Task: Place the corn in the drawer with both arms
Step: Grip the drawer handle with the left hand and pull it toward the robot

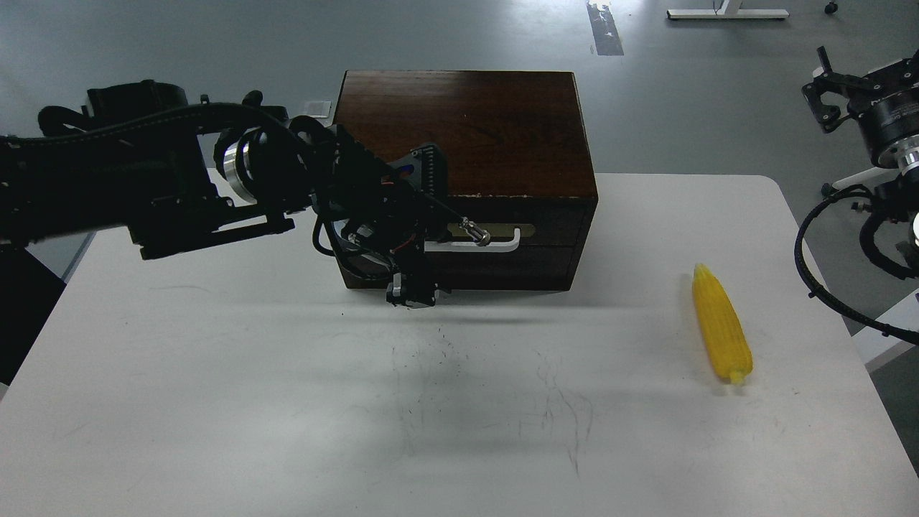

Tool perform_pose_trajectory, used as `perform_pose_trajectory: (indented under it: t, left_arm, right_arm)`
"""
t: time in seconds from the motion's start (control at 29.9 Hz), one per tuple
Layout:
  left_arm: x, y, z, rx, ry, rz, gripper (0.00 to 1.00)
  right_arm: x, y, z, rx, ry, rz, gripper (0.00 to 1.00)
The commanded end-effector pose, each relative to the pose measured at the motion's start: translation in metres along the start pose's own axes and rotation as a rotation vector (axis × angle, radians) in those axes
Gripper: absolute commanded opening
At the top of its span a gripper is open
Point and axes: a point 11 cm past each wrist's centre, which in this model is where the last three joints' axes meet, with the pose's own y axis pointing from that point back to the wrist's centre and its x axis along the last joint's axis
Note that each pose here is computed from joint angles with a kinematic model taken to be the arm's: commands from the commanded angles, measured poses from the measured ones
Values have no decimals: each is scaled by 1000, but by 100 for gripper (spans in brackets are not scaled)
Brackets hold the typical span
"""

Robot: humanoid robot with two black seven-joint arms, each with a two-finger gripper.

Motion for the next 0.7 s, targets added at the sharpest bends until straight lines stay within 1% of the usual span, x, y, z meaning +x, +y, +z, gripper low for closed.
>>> perform_pose_trajectory:
  t: [0.0, 0.44, 0.5, 0.54, 0.6, 0.67]
  left_arm:
    - [-2, -1, 1, -3, -3, -10, 62]
    - [-10, -6, 8, -23, -7, -35, 61]
    - [-9, -5, 8, -25, -8, -34, 59]
    - [-8, -4, 8, -22, -12, -32, 55]
    - [-6, -3, 9, -25, -18, -29, 50]
    - [-5, -2, 10, -27, -23, -26, 48]
  right_arm:
    - [0, 0, -1, 1, 1, 1, 100]
    - [0, 0, -1, 4, -1, 0, 100]
    - [-1, 0, -1, 4, -2, -1, 100]
    - [0, 0, -1, 4, 0, -1, 100]
    - [-1, -1, -2, 6, 0, -1, 100]
    - [-1, -1, -2, 5, 2, -2, 100]
